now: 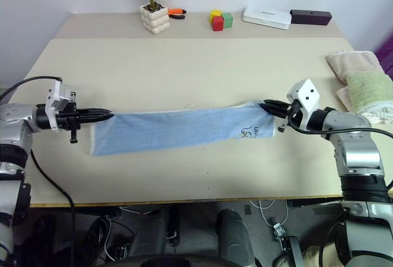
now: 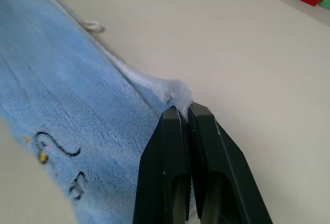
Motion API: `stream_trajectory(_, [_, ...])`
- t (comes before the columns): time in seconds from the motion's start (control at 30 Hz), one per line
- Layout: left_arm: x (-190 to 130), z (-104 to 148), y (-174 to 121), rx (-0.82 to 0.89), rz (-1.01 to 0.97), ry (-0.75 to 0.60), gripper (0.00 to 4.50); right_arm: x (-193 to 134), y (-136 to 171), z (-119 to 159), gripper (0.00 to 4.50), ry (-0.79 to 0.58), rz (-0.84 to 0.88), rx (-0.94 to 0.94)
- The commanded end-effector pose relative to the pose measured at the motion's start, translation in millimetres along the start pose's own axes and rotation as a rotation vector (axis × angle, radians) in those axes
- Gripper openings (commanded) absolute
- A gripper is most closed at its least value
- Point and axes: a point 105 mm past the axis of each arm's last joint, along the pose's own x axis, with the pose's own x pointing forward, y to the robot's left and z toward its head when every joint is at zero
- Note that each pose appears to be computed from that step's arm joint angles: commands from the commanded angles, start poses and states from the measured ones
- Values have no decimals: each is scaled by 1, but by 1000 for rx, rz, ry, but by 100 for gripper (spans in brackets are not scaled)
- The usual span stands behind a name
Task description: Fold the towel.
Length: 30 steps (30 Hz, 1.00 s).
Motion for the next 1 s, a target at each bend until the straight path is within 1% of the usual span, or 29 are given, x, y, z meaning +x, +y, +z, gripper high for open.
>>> stream_trajectory(0.03, [1, 4, 7, 44, 41, -1, 0, 5, -6, 8, 3, -15, -33, -55])
stream_trajectory(0.27, [7, -10, 5, 26, 42, 53, 0, 10, -7, 1, 3, 14, -41, -47])
stream_trajectory(0.4, [8, -13, 10, 30, 86, 63, 0, 10, -5, -1, 3, 16, -30, -12])
stream_trajectory(0.5, [8, -14, 12, 18, 107, 66, 0, 10, -8, -3, 3, 21, -55, -7])
stream_trajectory(0.67, [9, -14, 12, -3, 105, 59, 0, 11, -10, -3, 3, 16, -79, -6])
stream_trajectory(0.7, [9, -13, 12, -13, 99, 53, 27, 11, -8, -3, 0, 10, -63, 14])
stream_trajectory(0.8, [11, -14, 12, -16, 93, 61, 118, 12, -1, -6, 90, 19, -32, 30])
stream_trajectory(0.87, [9, -10, 15, 6, 120, 52, 211, 11, -2, -5, 181, 14, -37, 36])
stream_trajectory(1.0, [2, -7, 21, 36, 161, 59, 415, 8, -8, -5, 385, 24, -69, 23])
